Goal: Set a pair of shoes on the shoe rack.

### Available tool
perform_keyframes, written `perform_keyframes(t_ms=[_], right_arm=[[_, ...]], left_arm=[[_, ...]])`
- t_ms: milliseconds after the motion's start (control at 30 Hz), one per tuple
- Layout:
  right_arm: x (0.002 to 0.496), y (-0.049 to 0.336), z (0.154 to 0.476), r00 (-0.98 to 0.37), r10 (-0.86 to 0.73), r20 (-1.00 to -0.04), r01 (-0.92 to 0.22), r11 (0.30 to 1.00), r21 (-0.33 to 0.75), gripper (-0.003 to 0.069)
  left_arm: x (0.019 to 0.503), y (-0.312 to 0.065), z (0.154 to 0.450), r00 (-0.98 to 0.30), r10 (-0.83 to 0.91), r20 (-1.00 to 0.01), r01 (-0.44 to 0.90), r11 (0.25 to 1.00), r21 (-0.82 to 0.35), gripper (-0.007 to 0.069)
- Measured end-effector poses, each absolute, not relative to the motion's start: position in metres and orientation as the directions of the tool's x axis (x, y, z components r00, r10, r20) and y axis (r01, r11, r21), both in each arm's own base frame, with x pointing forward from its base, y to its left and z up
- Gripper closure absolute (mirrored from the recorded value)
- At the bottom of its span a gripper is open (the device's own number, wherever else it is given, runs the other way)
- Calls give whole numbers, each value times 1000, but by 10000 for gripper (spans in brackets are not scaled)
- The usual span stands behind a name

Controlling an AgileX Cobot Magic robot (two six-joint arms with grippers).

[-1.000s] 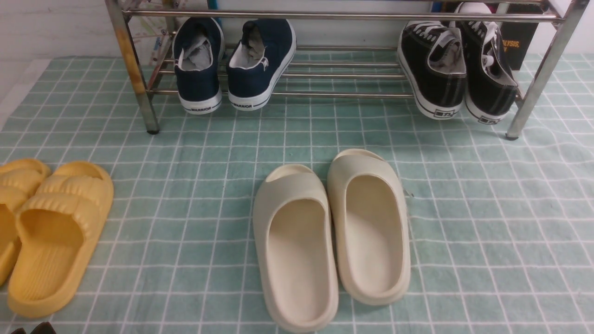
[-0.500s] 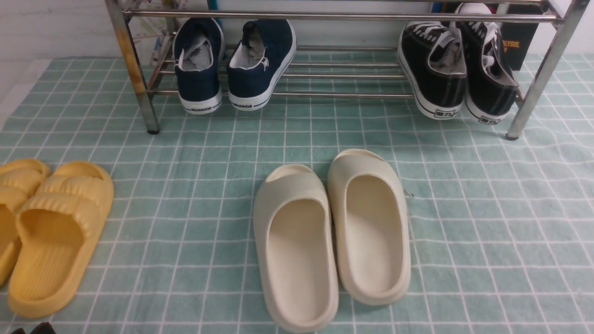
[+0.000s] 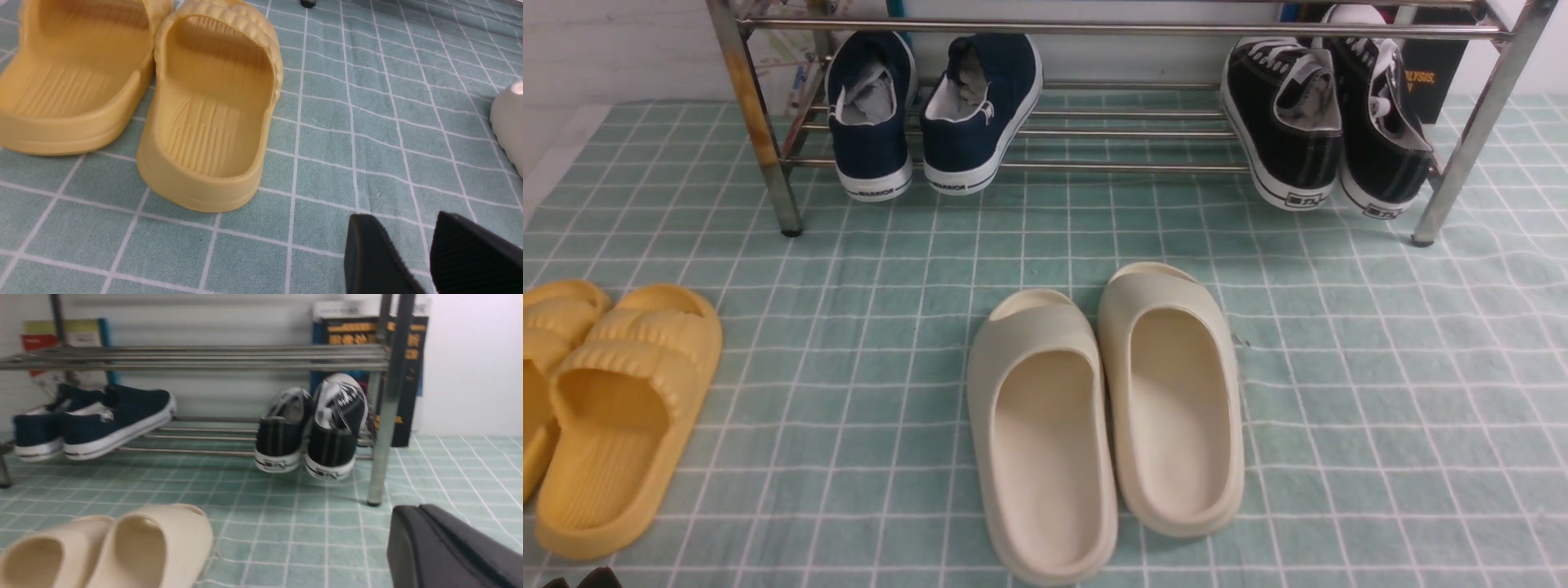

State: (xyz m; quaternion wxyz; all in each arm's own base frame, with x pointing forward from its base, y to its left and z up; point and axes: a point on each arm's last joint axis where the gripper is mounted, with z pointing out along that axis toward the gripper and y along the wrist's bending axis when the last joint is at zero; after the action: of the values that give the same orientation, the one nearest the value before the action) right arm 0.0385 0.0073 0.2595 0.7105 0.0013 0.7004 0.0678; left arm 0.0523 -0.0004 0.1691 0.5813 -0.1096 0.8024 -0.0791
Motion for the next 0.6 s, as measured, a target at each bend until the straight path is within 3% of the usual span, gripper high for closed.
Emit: perform_keyframes(t_ms=[133,300,600], right_arm=[[49,-1,226,-59,127,-990,43,991,125,664],[54,-6,193,-131,141,-981,116,985,126,664],[54,-3,178,-223,145,-964,68,989,133,664]], left_arm=[[52,0,169,-300,-268,-916,-84,963,-254,386],[52,0,169,-300,-268,-916,-84,963,-254,386],[52,0,169,-300,-268,-915,-84,963,-254,386]])
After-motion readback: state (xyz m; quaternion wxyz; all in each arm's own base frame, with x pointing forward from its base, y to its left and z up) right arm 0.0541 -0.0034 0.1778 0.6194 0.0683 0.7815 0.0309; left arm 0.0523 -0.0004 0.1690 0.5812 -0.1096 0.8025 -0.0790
